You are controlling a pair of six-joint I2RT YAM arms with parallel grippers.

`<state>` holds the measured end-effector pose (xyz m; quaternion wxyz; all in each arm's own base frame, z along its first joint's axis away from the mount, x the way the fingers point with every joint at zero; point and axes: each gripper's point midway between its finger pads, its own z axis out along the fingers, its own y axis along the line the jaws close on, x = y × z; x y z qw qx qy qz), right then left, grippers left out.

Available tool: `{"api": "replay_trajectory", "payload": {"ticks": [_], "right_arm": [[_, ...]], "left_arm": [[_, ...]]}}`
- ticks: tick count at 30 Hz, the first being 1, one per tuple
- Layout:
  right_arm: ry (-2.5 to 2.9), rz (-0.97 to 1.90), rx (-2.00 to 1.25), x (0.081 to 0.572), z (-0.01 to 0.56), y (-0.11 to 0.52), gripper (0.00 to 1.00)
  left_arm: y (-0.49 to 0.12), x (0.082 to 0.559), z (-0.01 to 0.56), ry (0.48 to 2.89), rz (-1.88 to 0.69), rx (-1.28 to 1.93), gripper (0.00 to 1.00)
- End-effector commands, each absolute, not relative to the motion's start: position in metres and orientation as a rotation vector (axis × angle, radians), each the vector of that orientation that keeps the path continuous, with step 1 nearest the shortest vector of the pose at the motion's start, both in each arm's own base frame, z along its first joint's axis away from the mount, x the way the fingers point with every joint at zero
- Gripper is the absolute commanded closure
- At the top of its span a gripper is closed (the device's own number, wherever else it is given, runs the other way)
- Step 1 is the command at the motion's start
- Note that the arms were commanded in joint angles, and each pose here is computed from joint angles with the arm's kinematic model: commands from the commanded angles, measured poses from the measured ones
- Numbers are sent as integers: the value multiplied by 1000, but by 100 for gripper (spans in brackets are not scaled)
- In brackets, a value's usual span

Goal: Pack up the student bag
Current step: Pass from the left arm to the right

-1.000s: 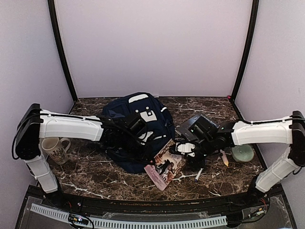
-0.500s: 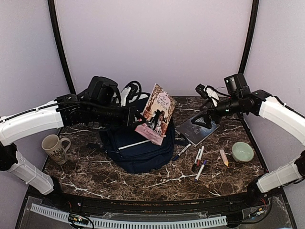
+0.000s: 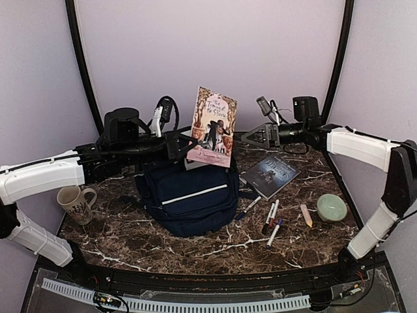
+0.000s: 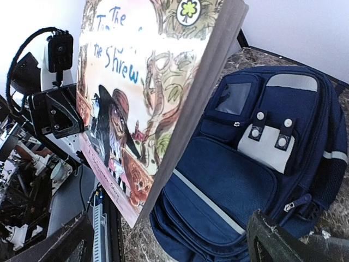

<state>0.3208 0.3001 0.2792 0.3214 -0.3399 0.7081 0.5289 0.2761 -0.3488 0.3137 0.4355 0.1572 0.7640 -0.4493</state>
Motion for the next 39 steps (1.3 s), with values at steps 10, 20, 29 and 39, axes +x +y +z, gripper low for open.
{"api": "replay_trajectory", "payload": {"ticks": [10,20,29,39], "right_arm": [[1612,1863,-953,290,326,354,5],[1508,2024,-1035,248,354,342,31],[1709,1836,-873,280,335,352,69],[1770,1810,-801,307,327,364,79]], "left_arm": [[-360,264,359,1665,-1386,445,100],[-337,297,326,1771,-1215,292,100],[-337,300,308,1796,-1216,264,100],[-344,295,298,1812,-1267,291,100]]}}
